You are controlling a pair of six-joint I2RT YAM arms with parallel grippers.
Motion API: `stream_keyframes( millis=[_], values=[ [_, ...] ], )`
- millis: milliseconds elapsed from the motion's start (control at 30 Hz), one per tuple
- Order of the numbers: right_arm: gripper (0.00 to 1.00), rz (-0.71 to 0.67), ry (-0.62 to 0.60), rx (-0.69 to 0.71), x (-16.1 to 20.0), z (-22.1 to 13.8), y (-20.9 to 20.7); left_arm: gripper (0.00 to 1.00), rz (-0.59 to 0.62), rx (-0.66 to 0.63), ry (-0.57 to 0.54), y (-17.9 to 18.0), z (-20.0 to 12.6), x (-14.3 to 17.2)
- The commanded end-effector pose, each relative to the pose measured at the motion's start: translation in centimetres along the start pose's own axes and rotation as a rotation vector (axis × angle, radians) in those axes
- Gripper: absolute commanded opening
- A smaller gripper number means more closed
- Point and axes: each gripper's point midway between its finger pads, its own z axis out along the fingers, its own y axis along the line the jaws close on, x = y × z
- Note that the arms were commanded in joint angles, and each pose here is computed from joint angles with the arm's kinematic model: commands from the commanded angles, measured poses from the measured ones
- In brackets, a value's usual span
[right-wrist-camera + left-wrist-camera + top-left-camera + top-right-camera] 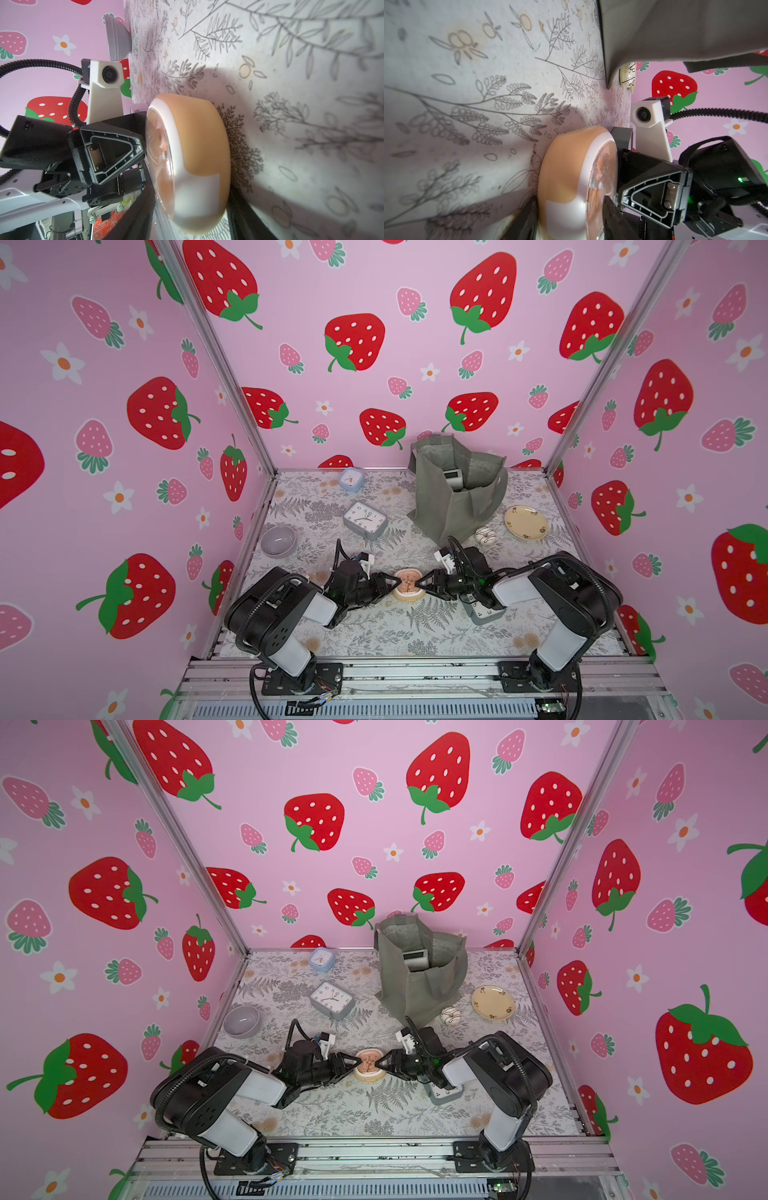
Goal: Put the alarm clock into the canvas bag
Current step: Pick up the alarm from the center of the board.
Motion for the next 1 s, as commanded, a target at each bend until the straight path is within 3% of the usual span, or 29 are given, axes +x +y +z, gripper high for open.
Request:
stream_keyframes(
  millis=[0, 967],
  values=[
    [0.56, -0.032, 0.004, -0.054, 0.3, -0.2, 1.8, 0.49, -0.066, -0.123, 0.086, 3.7, 0.1, 2.6],
    [0.52, -0.116, -0.049, -0.166, -0.3, -1.5, 5.3, 0.49, -0.071, -0.122, 0.097, 3.7, 0.2, 2.5]
  ],
)
